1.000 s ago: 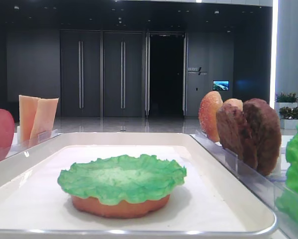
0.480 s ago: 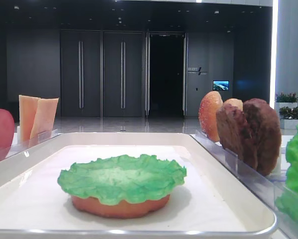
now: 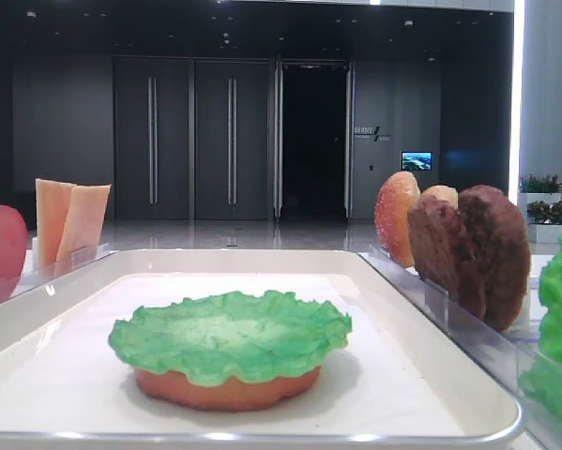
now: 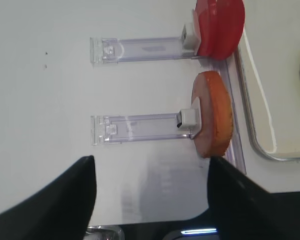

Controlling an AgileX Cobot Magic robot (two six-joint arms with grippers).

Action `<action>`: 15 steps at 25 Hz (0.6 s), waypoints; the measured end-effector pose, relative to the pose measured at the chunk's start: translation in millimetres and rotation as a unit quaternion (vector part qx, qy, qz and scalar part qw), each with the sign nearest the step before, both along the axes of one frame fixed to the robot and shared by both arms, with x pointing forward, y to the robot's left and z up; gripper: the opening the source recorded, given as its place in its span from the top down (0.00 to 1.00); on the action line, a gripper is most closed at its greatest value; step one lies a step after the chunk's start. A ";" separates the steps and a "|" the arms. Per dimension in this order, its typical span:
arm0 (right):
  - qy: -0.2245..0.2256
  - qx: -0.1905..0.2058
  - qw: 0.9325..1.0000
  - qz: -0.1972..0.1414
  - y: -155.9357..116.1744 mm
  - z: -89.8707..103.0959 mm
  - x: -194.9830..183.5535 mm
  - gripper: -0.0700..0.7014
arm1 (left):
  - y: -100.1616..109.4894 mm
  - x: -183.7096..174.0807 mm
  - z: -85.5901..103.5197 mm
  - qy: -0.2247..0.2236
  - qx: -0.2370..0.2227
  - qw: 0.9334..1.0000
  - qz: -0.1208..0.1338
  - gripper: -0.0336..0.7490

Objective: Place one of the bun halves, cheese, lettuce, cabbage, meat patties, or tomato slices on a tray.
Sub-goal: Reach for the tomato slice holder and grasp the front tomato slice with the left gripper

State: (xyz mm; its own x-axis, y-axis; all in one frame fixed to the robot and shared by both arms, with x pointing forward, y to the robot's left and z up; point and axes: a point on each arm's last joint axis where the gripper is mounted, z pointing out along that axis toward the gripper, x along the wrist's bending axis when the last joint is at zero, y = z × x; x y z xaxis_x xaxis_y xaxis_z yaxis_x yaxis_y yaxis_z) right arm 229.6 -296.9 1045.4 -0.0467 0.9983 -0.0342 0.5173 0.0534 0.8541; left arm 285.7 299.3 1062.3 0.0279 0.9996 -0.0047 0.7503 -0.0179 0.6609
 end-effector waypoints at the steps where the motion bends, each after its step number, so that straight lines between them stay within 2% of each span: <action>1: 0.000 0.000 1.000 0.000 0.0 0.0 0.0 0.35 | 0.0 4.0 0.8 0.009 -0.001 1.000 0.000 0.29; 7: 0.000 0.000 1.000 0.000 0.0 0.0 0.0 0.35 | -0.1 34.4 8.2 0.068 -0.009 0.998 0.007 0.29; 15: 0.000 0.000 1.000 0.000 0.1 0.0 0.0 0.35 | 0.4 81.5 22.1 0.121 -0.011 0.993 0.008 0.29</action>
